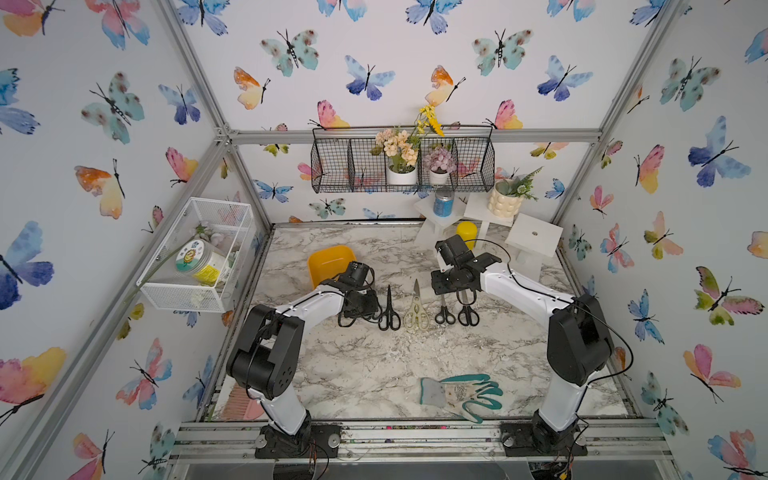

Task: Take the scissors out of the storage box
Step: Place the scissors at the center of the board.

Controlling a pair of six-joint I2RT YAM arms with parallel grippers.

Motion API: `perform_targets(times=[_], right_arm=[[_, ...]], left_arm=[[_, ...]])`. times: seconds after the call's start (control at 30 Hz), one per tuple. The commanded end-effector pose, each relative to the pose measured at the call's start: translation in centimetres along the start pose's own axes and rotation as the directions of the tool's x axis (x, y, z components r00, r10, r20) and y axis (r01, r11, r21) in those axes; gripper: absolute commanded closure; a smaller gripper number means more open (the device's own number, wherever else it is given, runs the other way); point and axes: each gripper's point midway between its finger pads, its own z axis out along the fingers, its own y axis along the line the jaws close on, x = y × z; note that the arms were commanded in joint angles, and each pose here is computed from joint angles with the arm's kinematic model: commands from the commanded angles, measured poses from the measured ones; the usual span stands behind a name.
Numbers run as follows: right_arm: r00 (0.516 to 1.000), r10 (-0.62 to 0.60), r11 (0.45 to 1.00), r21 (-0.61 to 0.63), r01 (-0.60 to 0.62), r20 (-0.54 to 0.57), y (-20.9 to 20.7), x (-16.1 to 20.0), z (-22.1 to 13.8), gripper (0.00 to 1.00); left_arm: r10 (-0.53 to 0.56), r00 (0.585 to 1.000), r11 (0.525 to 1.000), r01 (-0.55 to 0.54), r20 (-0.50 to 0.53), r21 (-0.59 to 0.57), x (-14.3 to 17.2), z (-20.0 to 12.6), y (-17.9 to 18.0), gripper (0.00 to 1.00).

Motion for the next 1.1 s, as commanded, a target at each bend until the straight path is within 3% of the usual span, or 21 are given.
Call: perform_targets(times=[0.0, 0.17, 0.33, 0.43, 0.63, 1.07], right_arm=[[1.0, 0.004, 1.0, -0.019, -0.004, 0.018, 0.5, -0.6, -0.8, 0.59], [1.0, 0.003, 0.999, -0.036, -0.002, 0.013, 0.9, -0.8, -0.5, 0.59], [1.0, 0.002, 0.999, -0.041, -0.002, 0.006, 1.0, -0.7, -0.3, 0.59], [1.0, 0.002, 0.999, -0.042, -0.001, 0.009, 1.0, -0.8, -0.4, 0.59], [1.0, 0.003, 0.999, -0.038, -0.002, 0.014, 0.9, -0.8, -0.7, 0.59], [1.0, 0.006, 1.0, -0.028, -0.005, 0.014, 0.6, -0.4, -0.7, 0.59]], left_arm=[[0.012, 1.0, 1.0, -0.012, 0.02, -0.016, -0.6, -0.5, 1.4, 0.94], [0.023, 0.999, 0.998, -0.02, 0.032, -0.063, -0.6, -1.2, 2.3, 0.94], [0.028, 1.0, 1.0, -0.028, -0.004, -0.011, 0.6, -1.0, 1.0, 0.94], [0.043, 0.999, 0.998, -0.044, -0.025, -0.04, 1.6, -0.4, 0.6, 0.94], [0.011, 1.0, 0.992, -0.014, -0.027, -0.128, 2.0, 0.2, 2.5, 0.94], [-0.011, 0.998, 0.984, -0.001, -0.068, -0.178, 3.6, 1.0, 4.2, 0.9]])
